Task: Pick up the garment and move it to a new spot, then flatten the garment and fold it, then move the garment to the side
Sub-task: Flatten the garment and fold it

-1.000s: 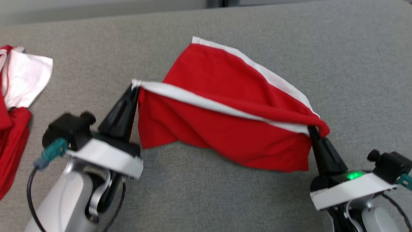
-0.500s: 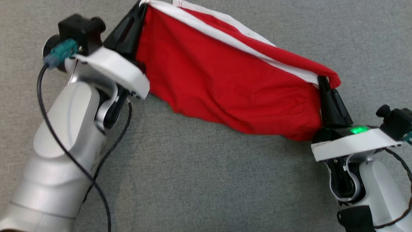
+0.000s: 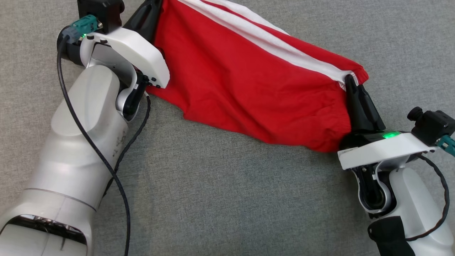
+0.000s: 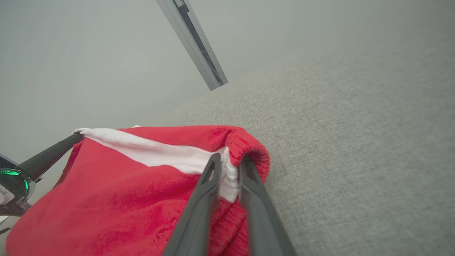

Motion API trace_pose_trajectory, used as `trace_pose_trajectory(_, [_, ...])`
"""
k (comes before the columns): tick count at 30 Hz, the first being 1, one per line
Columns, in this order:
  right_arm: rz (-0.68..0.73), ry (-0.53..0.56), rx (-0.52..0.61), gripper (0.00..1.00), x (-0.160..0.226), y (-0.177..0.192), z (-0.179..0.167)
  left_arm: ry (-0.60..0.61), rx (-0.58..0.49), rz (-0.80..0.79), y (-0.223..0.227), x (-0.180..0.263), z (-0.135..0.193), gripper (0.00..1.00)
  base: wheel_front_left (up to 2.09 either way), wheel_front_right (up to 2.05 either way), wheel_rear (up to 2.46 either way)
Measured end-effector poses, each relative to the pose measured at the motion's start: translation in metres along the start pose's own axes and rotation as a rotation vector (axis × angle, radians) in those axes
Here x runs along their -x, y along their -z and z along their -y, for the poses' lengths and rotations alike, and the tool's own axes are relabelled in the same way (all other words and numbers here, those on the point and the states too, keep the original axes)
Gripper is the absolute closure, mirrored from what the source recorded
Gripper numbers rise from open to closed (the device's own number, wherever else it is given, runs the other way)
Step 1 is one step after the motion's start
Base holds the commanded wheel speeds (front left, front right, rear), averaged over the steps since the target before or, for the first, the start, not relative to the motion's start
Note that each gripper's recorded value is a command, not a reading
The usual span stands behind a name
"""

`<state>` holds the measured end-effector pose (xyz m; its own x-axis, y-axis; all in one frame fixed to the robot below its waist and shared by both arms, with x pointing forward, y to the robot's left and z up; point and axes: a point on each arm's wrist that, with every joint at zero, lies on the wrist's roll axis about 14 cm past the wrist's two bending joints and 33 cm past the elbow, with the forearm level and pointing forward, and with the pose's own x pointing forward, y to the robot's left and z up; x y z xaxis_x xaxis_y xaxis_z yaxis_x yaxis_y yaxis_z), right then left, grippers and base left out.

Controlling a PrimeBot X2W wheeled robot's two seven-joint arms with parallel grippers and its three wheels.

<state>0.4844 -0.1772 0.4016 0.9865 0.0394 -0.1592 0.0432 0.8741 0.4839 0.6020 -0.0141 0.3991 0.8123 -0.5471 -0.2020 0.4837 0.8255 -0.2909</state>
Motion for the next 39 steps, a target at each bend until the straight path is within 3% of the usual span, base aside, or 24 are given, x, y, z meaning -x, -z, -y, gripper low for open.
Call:
trace_pose_trajectory(1, [-0.002,-0.001,0.001,0.0,0.001,0.001,0.0,0.001,-0.001,0.001,0.001,0.0,0.001,0.0,0.0,0.0,0.0])
trace_pose_trajectory(13, [0.048,0.001,0.201,0.0,0.041,-0.019,0.009,-0.029,-0.013,0.11,-0.017,0.03,0.007,0.0,0.0,0.0,0.0])
trace_pose_trajectory(18, [0.127,-0.003,0.292,0.0,0.053,-0.046,0.005,-0.138,-0.025,0.232,-0.044,0.068,-0.013,0.0,0.0,0.0,0.0])
trace_pose_trajectory(24, [0.202,-0.001,0.355,0.0,0.065,-0.072,0.0,-0.193,-0.039,0.293,-0.053,0.107,-0.016,0.0,0.0,0.0,0.0])
trace_pose_trajectory(39, [0.211,0.072,0.392,0.0,0.106,-0.086,0.012,-0.261,-0.057,0.27,-0.04,0.178,-0.007,0.0,0.0,0.0,0.0])
